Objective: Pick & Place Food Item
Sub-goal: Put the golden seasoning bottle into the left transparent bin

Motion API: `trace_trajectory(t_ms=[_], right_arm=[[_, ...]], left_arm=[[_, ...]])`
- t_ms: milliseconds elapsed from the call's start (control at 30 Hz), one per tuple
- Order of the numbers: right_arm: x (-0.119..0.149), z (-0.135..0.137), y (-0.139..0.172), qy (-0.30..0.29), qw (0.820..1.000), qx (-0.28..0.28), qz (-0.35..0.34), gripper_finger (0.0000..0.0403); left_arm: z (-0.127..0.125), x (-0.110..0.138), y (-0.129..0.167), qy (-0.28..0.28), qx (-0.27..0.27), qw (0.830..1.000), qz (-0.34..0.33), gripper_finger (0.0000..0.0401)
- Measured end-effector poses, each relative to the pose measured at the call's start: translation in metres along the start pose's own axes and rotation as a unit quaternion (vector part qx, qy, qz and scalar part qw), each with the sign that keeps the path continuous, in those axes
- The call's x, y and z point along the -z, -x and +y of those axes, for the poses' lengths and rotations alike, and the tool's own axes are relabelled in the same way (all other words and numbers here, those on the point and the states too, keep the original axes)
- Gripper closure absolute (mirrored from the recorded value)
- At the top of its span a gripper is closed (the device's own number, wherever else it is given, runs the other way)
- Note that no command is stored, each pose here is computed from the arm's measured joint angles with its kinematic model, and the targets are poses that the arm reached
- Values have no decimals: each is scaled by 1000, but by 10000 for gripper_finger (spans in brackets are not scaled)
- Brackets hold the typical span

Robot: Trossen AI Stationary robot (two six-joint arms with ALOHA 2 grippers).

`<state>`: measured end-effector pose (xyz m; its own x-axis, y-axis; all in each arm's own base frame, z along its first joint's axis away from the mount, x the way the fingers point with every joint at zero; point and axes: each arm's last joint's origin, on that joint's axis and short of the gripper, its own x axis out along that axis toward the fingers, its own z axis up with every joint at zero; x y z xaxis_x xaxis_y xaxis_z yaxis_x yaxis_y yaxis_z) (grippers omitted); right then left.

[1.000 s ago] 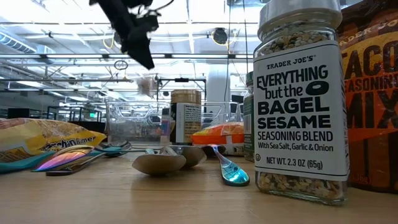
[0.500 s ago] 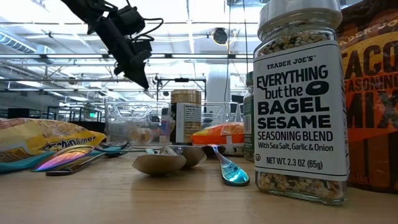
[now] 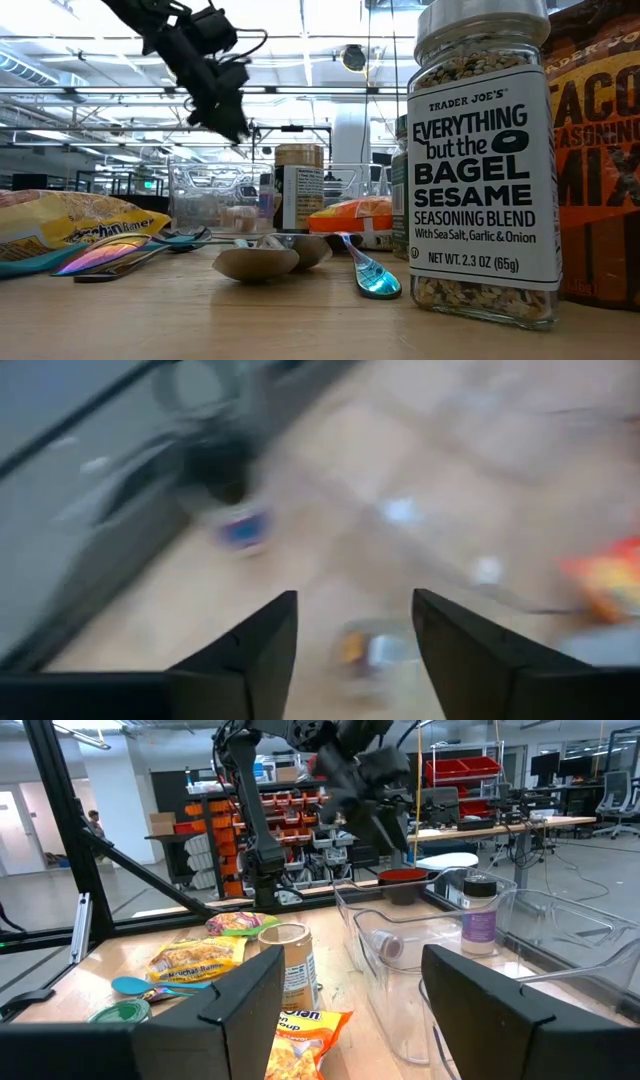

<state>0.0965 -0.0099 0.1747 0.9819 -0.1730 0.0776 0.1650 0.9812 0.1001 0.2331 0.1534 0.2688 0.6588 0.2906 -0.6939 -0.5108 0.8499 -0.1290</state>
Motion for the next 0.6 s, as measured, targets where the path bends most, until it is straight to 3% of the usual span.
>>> trace_trajectory(t_ms=[200, 467, 600], right_arm=[[0, 0, 0, 0, 1000, 0, 0, 170], [0, 0, 0, 0, 1000, 0, 0, 170], [0, 0, 0, 0, 1000, 0, 0, 170]], left_arm=[[-47, -6, -2, -63, 116, 990, -43, 166], [-114, -11, 8, -156, 173, 966, -115, 86], [-137, -19, 13, -190, 150, 965, -99, 38]])
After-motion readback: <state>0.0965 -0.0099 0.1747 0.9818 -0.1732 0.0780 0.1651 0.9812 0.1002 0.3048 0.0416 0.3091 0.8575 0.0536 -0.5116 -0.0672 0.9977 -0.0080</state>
